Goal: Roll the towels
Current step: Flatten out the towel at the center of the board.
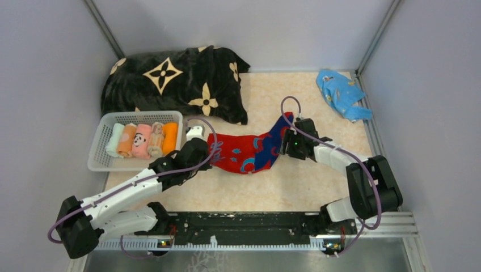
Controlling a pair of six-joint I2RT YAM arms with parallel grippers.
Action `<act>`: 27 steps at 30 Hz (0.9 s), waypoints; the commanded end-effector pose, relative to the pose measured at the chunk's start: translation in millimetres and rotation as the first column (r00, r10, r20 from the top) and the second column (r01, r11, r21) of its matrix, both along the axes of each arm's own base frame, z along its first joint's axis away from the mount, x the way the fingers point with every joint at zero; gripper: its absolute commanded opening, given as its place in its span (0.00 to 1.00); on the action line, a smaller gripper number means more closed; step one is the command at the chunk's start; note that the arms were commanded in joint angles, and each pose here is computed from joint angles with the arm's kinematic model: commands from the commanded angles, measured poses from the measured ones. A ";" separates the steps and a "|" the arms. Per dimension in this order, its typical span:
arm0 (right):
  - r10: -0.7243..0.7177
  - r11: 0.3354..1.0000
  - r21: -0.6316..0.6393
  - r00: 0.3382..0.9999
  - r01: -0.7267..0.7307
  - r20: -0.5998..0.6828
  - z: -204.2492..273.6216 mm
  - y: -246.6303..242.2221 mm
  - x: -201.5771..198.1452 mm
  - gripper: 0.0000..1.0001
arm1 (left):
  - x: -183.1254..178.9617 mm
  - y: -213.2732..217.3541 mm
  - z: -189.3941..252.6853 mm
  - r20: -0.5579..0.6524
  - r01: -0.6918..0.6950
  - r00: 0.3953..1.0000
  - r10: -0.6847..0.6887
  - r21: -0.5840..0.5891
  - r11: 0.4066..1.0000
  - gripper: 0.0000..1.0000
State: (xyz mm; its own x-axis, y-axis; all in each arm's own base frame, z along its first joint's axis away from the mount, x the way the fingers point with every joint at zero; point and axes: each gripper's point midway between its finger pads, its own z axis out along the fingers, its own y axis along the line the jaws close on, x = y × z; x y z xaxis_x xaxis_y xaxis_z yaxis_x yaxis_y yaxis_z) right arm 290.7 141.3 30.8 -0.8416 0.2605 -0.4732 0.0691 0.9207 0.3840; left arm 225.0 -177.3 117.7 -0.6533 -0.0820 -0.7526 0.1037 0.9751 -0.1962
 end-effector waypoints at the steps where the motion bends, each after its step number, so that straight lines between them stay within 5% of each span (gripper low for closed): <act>1: -0.043 0.993 -0.109 0.999 0.045 0.019 14.5 -27.0 -3.2 0.61 | 4.3 -18.6 6.8 0.013 0.017 1.000 -0.015 -0.102 0.995 0.06; 19: 0.075 0.964 0.252 0.995 -0.088 0.059 8.4 37.3 23.3 0.49 | 14.7 -20.1 10.2 0.040 0.015 0.999 -0.012 -0.080 0.997 0.05; 23: 0.087 0.961 0.260 0.996 -0.091 0.025 6.1 42.9 32.9 0.22 | 28.7 -14.7 25.0 0.082 -0.004 0.997 0.010 -0.077 0.997 0.05; 25: 0.052 0.983 0.175 0.998 -0.056 0.030 17.8 30.1 44.7 0.04 | 41.5 -12.6 41.6 0.121 -0.011 0.992 0.021 -0.084 0.996 0.04; 27: 0.000 0.999 0.039 0.998 -0.003 0.064 45.4 7.6 61.3 0.00 | 58.1 -7.5 66.6 0.175 -0.026 0.984 0.039 -0.081 0.996 0.03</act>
State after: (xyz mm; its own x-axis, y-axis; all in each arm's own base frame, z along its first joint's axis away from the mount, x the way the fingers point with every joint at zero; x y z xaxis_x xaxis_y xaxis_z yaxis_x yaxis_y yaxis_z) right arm 312.1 172.1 24.0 -0.8782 0.2903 -0.3802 0.0372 0.8339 0.5507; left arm 249.0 -186.9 127.0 -0.6286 -0.1244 -0.7677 0.1047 0.9646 -0.2421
